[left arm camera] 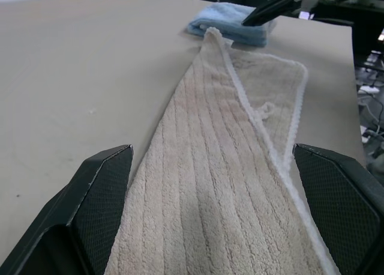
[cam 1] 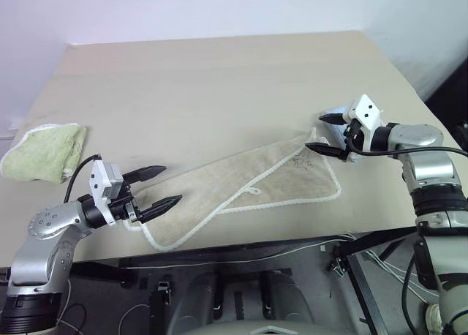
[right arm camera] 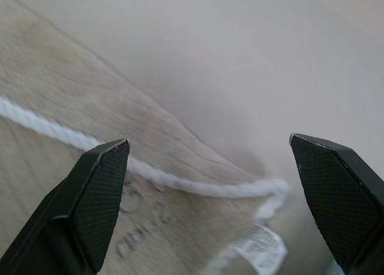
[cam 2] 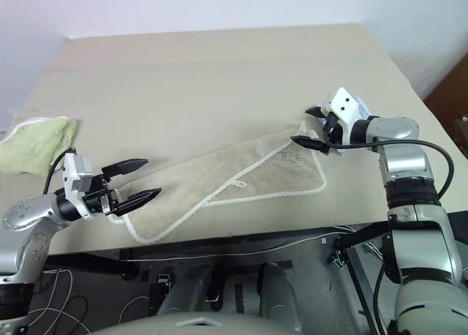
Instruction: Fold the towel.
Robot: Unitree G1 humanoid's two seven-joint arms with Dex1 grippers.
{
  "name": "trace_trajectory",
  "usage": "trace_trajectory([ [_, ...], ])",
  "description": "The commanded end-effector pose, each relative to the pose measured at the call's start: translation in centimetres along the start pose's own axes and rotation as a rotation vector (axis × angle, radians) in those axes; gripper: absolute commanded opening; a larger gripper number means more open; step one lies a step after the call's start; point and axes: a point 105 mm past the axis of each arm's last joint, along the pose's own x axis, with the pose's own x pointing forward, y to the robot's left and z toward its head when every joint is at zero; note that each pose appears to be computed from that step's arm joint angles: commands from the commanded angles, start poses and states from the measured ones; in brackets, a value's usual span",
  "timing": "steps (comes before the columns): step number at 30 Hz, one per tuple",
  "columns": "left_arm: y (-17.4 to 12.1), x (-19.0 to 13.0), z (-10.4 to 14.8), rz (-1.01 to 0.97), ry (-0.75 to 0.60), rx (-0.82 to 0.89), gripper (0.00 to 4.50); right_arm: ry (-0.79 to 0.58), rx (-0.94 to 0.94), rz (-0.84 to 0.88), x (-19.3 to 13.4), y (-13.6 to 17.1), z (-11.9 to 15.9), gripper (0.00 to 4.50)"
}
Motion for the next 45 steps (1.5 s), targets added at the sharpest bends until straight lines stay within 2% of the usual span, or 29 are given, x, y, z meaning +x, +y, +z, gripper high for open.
trace_trajectory([
  [1,-0.1,0.2,0.7,0.003,-0.017,0.036,4.48,0.054,-0.114,-0.063,-0.5,-1.9,0.4,4.5],
  [5,-0.2,0.7,0.9,0.005,-0.019,0.044,4.48,0.086,-0.158,-0.071,0.1,-2.2,0.0,4.5],
  [10,-0.5,0.9,1.4,0.008,-0.021,0.046,4.48,0.206,-0.275,-0.132,0.2,-3.2,-1.4,4.5],
  [16,-0.6,1.1,2.0,0.017,-0.019,0.049,4.48,0.222,-0.318,-0.146,1.1,-3.5,-1.2,4.5],
  [27,-1.2,0.8,2.4,0.039,0.0,0.057,4.48,0.221,-0.411,-0.145,5.2,-2.5,0.0,4.5],
  [30,-1.3,0.7,2.5,0.046,-0.001,0.058,4.48,0.212,-0.423,-0.148,5.7,-2.4,0.4,4.5],
  [34,-1.4,0.4,2.3,0.055,0.007,0.059,4.48,0.285,-0.49,-0.122,5.5,-2.3,-0.8,4.5],
  [38,-1.3,0.3,2.3,0.066,0.005,0.058,4.48,0.296,-0.494,-0.109,5.4,-2.3,-0.8,4.5],
  [45,-1.3,0.1,2.0,0.075,0.004,0.057,4.5,0.368,-0.564,-0.068,5.3,-2.3,-1.2,2.26],
])
